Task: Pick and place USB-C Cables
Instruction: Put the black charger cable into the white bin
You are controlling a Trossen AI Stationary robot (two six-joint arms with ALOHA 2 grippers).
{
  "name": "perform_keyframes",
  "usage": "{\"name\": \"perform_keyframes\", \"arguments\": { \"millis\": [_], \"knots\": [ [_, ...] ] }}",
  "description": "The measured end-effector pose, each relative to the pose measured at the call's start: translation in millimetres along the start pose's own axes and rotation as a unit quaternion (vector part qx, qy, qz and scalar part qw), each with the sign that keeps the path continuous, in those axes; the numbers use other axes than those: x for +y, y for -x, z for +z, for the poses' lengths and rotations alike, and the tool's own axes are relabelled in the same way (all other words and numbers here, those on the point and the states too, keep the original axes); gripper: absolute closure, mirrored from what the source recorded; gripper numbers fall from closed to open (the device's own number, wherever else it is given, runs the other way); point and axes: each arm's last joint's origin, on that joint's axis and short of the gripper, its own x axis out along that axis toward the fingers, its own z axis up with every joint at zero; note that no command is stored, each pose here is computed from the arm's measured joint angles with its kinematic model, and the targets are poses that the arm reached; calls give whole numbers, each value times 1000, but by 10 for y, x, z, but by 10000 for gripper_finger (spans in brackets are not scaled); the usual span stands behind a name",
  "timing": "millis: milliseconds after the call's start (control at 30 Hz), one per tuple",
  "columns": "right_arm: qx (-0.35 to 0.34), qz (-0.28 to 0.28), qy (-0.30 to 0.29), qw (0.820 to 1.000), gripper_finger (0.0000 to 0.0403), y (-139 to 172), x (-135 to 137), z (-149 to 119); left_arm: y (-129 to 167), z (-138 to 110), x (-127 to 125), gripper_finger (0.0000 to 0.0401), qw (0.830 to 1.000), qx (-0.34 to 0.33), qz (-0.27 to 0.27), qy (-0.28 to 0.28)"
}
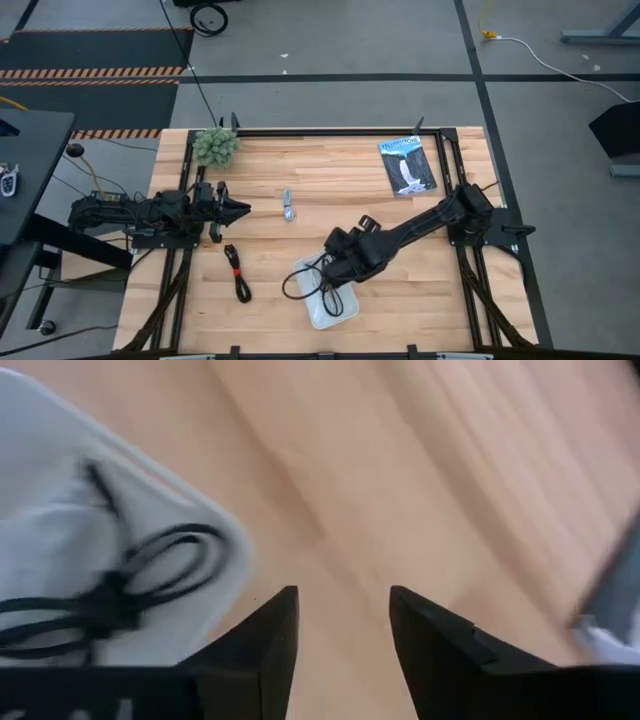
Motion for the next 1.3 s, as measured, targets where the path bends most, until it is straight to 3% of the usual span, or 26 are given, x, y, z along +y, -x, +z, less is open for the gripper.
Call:
{"name": "perform_keyframes", "arguments": {
  "millis": [267, 433, 900, 1100, 1167, 1300],
  "knots": [
    [15, -48, 25, 998, 252, -158, -258, -42, 0, 0, 0, 335, 1000, 0, 0, 0],
    [7, -48, 3, 999, 254, -184, -567, -77, 0, -1, 0, 335, 1000, 1, 0, 0],
    [-138, 66, -94, 984, 255, -350, -1325, -406, 0, 0, 0, 335, 1000, 0, 0, 0],
    [-244, 99, -88, 961, 255, -432, -1590, -423, 0, 0, 0, 335, 1000, 0, 0, 0],
    [-291, 118, -86, 945, 255, -418, -1670, -393, 0, 0, 0, 335, 1000, 0, 0, 0],
    [-408, 139, -81, 899, 255, -299, -1810, -305, 0, -1, 0, 335, 1000, 0, 0, 0]
  ]
}}
